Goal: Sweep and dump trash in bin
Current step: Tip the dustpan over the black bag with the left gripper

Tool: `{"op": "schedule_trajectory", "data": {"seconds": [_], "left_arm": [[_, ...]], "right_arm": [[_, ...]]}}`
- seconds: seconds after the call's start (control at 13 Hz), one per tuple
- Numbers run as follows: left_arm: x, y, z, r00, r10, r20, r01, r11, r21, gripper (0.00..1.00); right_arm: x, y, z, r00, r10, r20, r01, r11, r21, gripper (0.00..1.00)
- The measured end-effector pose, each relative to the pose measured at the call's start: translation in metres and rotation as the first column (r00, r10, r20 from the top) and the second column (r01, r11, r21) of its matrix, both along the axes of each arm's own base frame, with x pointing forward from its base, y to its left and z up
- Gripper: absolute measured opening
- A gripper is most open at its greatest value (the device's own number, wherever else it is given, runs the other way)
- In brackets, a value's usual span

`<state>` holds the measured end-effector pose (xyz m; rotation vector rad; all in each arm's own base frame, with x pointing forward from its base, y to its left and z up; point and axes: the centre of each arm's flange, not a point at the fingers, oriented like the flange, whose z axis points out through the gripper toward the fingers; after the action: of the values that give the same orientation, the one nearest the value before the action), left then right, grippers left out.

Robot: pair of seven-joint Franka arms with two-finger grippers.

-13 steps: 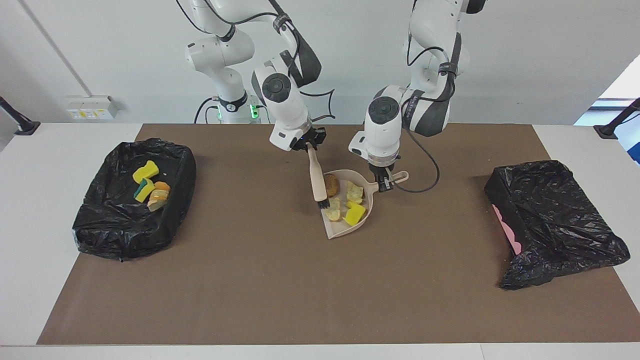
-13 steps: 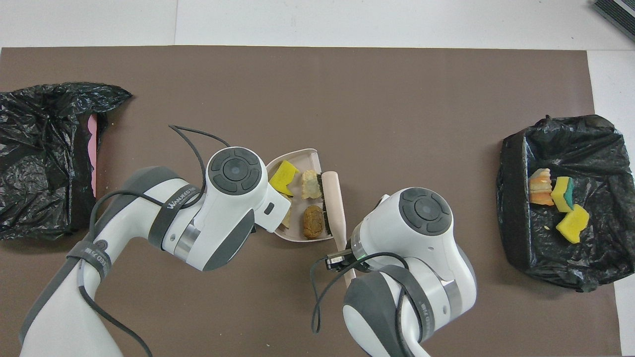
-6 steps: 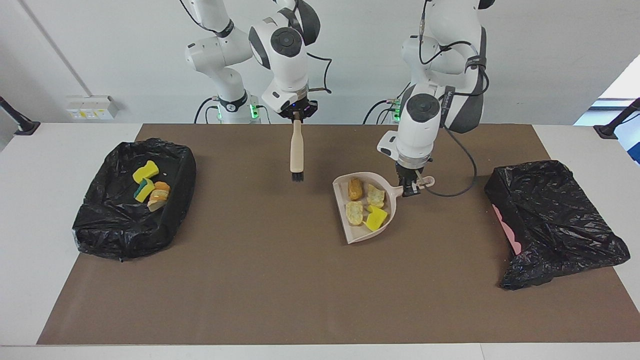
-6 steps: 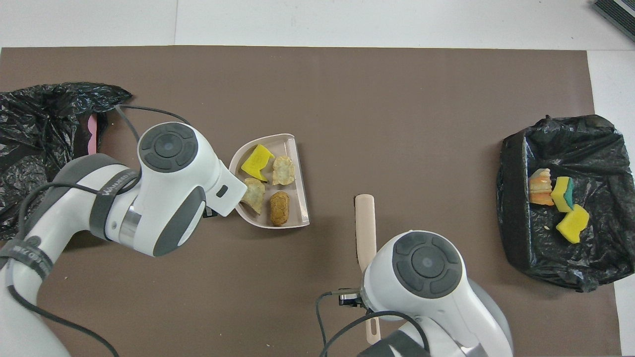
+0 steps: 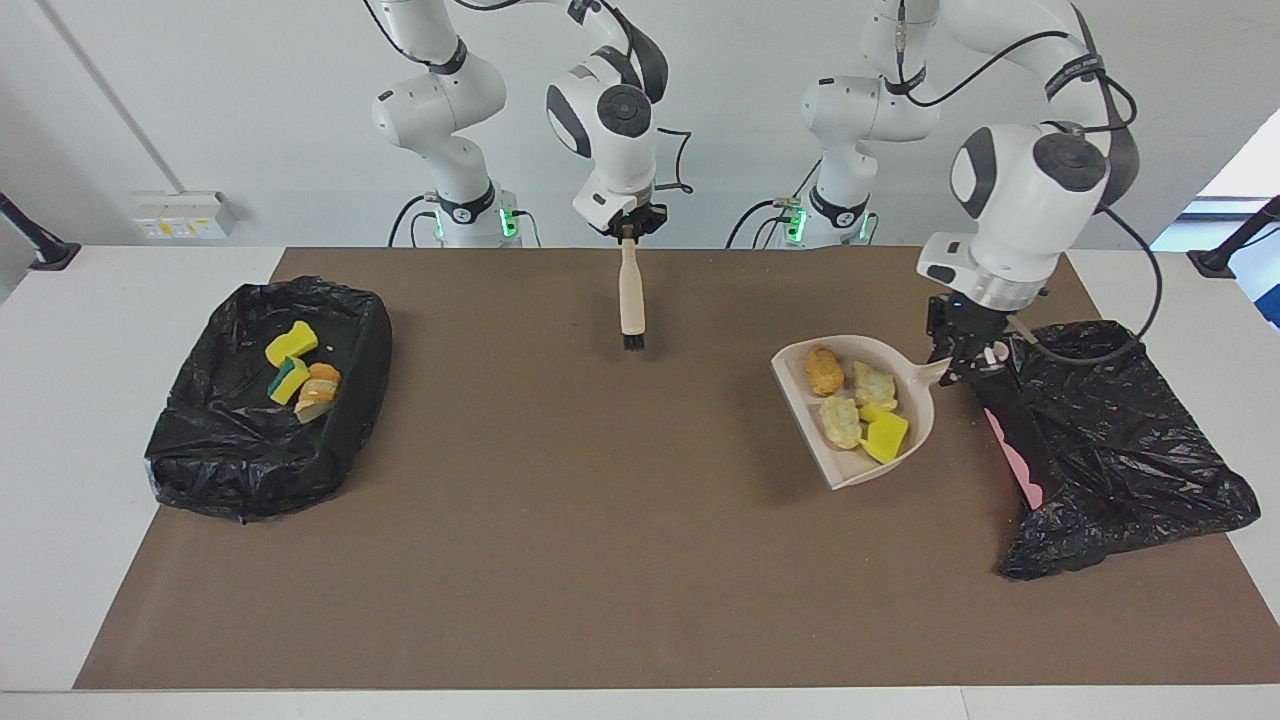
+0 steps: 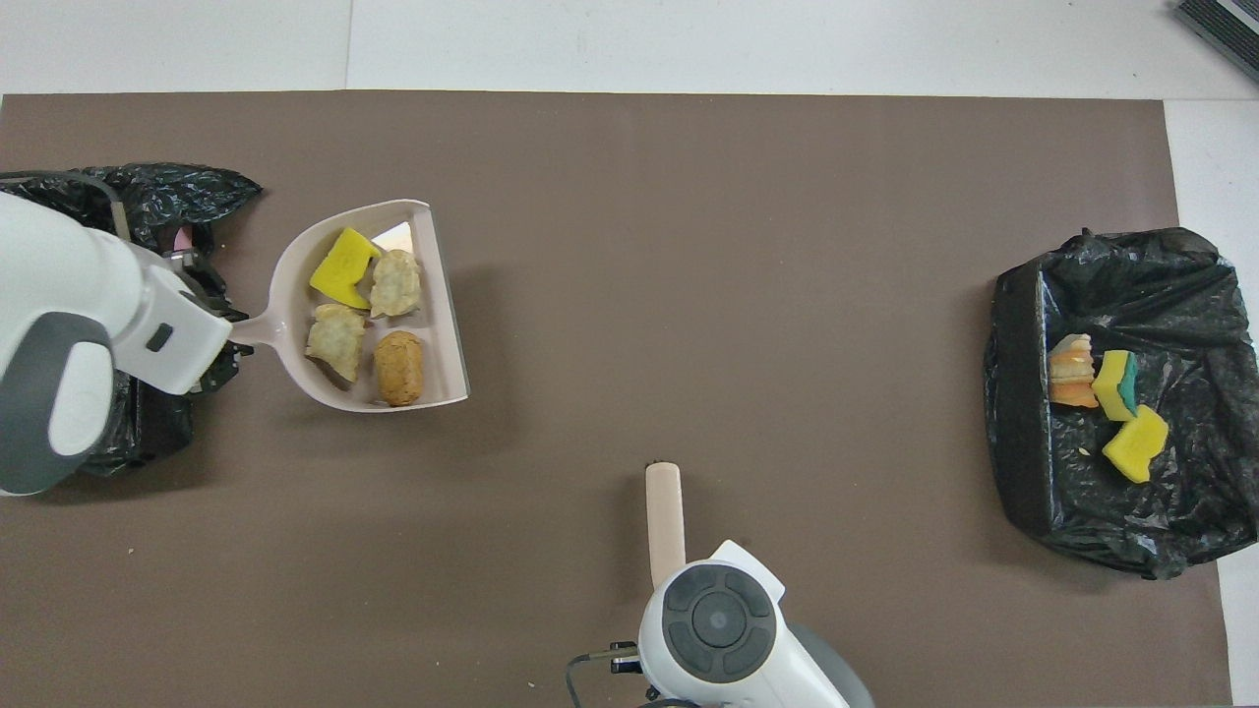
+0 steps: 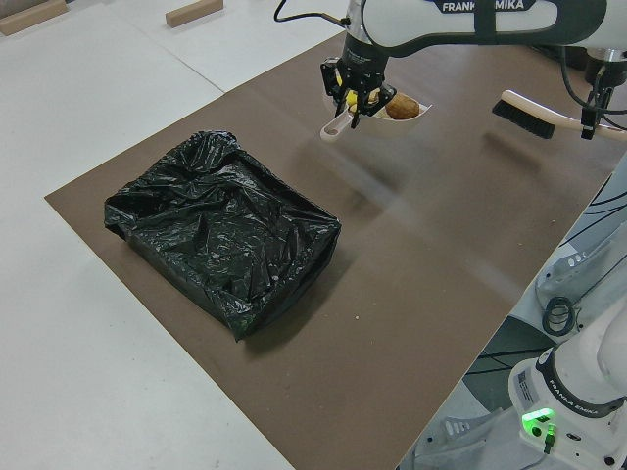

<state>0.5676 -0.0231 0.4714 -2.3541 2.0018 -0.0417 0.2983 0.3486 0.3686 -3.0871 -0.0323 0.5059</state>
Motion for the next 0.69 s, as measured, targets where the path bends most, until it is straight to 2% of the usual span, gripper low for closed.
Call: {"op": "schedule_trajectory", "data": {"seconds": [0.23,0.54,0.62,0.69], "left_arm": [[-0.004,0.093,0.004,0.998,0.069,0.002,-0.069,0.998,-0.001,0.32],[-0.024,0.203,0.016,0.966,0.256,0.03,-0.254,0.966,-0.044,0.32],[-0.03,0.224,0.022,0.963,0.265,0.044,-0.263,0.964,-0.048,0.32],[-0.035,0.243,0.028,0.965,0.254,0.059,-0.252,0.967,-0.043,0.32]], "right_arm": [[-0.019,0.013,-0.041,1.0,-0.023,0.016,0.023,1.0,-0.019,0.26],[-0.018,0.015,-0.047,1.0,-0.027,0.016,0.027,0.999,-0.02,0.26],[-0.018,0.015,-0.048,1.0,-0.027,0.015,0.027,0.999,-0.021,0.31],[-0.017,0.015,-0.048,1.0,-0.027,0.015,0.027,0.999,-0.021,0.44]]}}
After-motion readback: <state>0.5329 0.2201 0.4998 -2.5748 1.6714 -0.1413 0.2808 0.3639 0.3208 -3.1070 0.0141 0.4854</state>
